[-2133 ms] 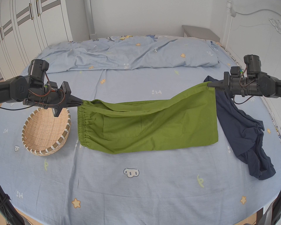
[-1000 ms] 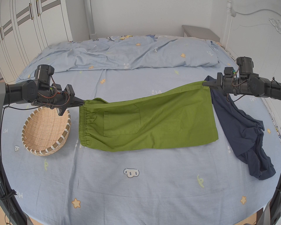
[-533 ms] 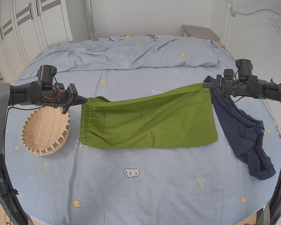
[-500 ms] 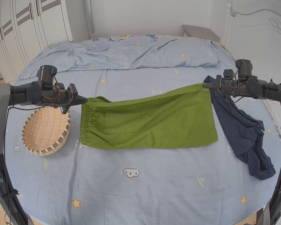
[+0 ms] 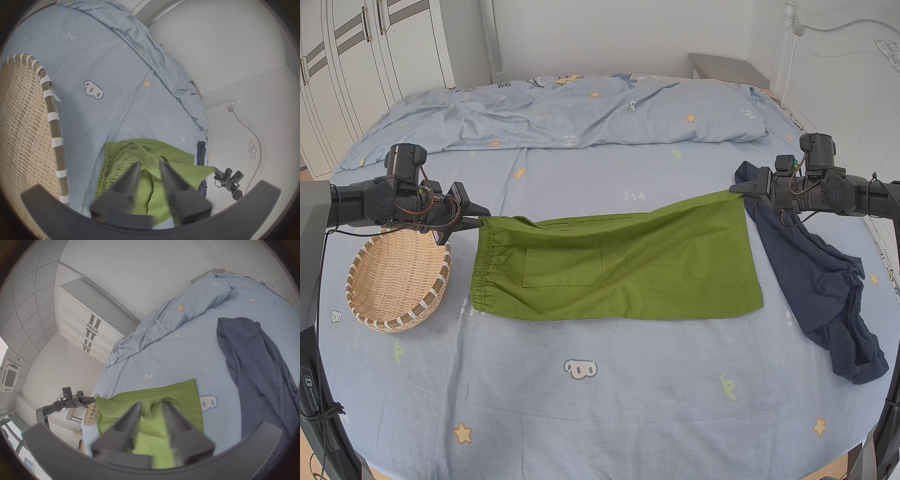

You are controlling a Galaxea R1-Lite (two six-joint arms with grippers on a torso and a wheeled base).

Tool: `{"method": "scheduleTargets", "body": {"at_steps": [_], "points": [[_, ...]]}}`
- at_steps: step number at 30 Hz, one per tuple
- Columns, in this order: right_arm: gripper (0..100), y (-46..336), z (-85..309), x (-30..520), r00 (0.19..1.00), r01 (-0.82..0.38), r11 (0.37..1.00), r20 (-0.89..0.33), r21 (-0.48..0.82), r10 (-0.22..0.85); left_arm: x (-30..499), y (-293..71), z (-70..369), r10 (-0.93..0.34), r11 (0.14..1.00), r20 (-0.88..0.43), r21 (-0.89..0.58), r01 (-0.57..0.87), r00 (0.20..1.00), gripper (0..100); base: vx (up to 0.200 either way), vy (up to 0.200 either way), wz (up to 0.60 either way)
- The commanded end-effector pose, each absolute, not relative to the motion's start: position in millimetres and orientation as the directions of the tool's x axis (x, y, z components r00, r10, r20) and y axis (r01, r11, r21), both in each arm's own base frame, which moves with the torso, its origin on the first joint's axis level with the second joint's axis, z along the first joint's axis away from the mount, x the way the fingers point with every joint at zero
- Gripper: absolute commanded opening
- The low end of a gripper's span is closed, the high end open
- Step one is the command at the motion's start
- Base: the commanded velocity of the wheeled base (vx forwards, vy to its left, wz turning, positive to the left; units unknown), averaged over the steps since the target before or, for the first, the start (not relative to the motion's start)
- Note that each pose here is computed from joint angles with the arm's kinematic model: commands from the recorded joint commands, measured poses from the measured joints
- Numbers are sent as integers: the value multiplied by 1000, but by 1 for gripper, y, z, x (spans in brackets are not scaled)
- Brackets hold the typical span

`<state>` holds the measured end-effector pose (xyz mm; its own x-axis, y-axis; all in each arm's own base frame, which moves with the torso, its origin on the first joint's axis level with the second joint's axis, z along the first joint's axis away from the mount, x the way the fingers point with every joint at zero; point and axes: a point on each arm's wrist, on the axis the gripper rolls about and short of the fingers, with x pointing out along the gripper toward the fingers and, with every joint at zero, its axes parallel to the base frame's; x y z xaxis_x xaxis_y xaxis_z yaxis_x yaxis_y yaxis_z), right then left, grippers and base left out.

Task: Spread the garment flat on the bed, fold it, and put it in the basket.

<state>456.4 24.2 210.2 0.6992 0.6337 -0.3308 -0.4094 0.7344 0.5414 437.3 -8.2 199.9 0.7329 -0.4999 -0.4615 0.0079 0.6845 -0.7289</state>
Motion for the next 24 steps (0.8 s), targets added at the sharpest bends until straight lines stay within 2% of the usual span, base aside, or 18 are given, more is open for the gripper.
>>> {"method": "scheduleTargets", "body": {"at_steps": [1,9,13,17,24], "points": [[100,24,205,459,696,-407,734,-336,544,635,441,-9,196,-502,685,-465,-729,6,729,100,0,0,0],[100,22,196,462,690,-392,733,-349,556,634,439,-12,197,-507,683,-467,-730,8,724,100,0,0,0],[100,17,190,455,682,-357,734,-375,578,628,421,-24,215,-529,681,-450,-731,43,720,100,0,0,0],[100,18,190,438,667,-340,733,-399,589,630,409,-40,221,-557,679,-446,-731,75,701,100,0,0,0],[100,22,167,395,639,-337,719,-414,608,649,407,-67,211,-595,673,-463,-734,91,657,100,0,0,0]]}}
